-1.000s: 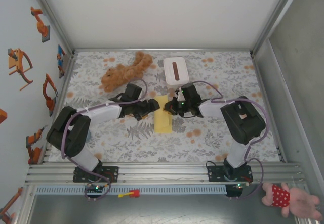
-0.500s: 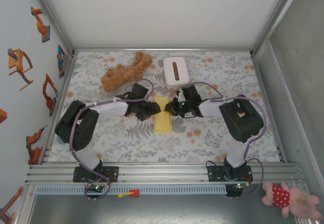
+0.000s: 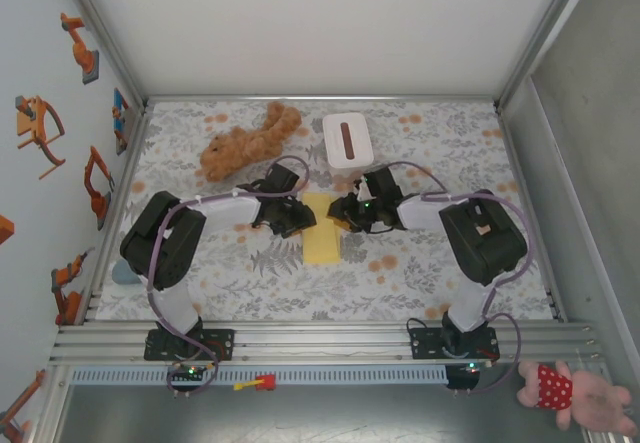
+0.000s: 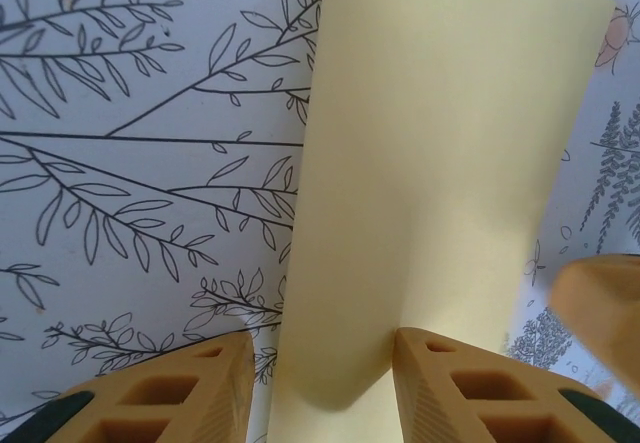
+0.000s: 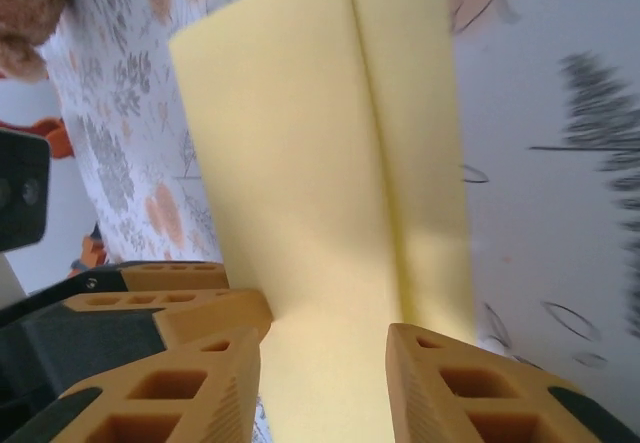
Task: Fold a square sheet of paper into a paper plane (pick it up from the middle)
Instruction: First fold in half a square sheet of paper at the center of the table.
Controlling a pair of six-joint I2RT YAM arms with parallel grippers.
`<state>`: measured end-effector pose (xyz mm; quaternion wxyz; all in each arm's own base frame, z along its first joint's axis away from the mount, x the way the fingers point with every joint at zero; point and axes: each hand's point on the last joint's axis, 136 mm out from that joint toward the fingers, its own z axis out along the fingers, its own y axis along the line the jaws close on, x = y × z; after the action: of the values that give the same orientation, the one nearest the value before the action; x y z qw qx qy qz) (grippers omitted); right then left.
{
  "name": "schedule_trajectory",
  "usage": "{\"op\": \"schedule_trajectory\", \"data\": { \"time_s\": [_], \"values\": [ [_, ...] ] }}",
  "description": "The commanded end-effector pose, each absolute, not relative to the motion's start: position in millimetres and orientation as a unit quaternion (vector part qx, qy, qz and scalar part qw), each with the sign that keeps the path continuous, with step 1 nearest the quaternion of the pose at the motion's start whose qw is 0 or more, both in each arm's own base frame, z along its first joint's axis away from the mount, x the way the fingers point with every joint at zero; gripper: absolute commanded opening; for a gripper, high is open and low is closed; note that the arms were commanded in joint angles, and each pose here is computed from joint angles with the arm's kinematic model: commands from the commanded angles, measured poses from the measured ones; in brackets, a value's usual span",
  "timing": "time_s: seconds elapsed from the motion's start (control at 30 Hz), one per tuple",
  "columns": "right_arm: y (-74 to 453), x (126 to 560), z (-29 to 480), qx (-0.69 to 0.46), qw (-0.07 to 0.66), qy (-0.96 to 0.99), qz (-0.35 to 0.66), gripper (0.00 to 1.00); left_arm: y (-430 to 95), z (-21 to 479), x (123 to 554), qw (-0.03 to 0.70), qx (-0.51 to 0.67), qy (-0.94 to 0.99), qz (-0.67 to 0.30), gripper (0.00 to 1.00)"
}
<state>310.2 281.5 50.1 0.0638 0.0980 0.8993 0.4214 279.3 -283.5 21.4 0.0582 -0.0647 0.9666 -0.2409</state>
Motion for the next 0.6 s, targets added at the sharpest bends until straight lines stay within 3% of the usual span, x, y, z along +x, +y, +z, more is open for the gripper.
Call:
{"op": "schedule_trajectory", "data": {
  "time_s": [0.0,0.3,0.57],
  "values": [
    [250,314,59,0.088,0.120,0.924,0.351,0.40,-277,8,270,0.043,-0.040,0.979,-0.195,0.41],
    [228,315,64,0.062,0.150,0.942,0.294,0.40,-266,-12,256,0.034,0.023,0.995,-0.090,0.42],
    [228,312,62,0.055,0.149,0.941,0.300,0.39,-263,-24,254,0.023,0.023,0.998,-0.061,0.46]
  ]
}}
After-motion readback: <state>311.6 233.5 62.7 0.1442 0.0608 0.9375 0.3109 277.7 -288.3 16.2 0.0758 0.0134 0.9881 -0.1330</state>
